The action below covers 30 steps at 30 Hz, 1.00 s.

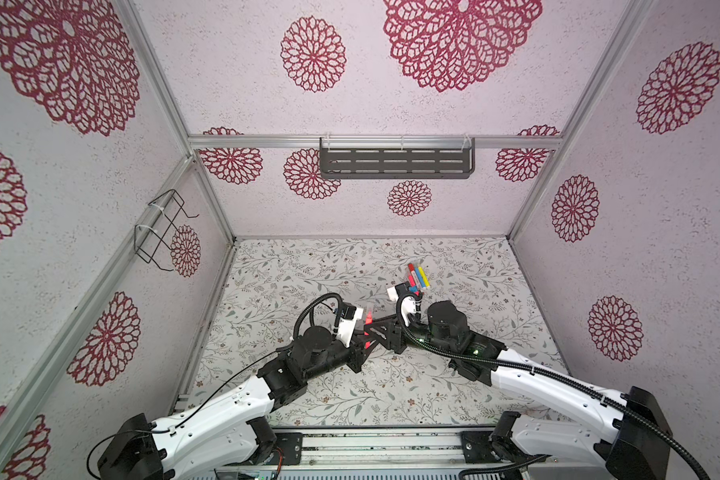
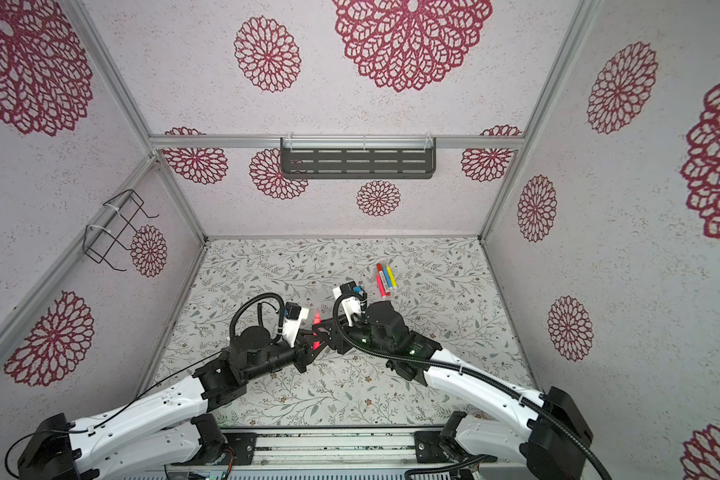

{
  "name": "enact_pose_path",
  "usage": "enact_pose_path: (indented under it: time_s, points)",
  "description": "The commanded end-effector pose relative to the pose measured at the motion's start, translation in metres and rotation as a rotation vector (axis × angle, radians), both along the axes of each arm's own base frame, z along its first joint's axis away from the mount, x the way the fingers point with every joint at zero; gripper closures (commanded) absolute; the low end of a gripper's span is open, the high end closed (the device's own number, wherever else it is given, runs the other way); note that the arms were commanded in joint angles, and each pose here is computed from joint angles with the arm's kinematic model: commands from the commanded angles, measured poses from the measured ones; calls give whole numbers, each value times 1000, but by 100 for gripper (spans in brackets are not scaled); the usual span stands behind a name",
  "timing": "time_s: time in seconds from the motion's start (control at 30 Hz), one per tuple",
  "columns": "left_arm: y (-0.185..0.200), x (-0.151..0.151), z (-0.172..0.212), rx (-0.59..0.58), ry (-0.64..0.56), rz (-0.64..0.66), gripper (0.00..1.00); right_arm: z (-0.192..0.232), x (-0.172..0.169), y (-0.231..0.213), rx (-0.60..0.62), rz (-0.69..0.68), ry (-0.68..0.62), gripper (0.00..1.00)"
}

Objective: Insert the pens into the pen caps
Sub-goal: 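Slide right gripper down to grip the capped pink marker body, then open left gripper and draw it back while right gripper lifts the marker away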

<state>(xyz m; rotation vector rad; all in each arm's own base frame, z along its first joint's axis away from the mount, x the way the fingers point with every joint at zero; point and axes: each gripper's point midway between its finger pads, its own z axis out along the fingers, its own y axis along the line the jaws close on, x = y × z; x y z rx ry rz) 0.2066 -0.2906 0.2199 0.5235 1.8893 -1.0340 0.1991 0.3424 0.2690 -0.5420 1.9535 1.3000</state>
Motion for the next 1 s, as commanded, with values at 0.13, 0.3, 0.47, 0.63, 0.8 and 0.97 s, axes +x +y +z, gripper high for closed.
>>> enact_pose_path:
  time_s: [0.13,0.3,0.47,0.63,0.8,0.97]
  points:
    - [-8,2,14,-19,-35,-16,86,3,7,6,8,-16,-6,93]
    - [-4,9,0,31,-4,33,51,-1,28,-13,-32,-128,2,95]
    - [25,26,-23,124,49,222,23,-2,63,-46,-121,-286,4,95]
    - [57,24,-25,124,46,335,4,-25,111,-87,-322,-453,36,95]
    - [99,20,-12,57,-4,480,4,-71,159,-111,-637,-534,87,95]
    - [138,16,-4,16,-37,613,4,-109,209,-95,-808,-481,150,96]
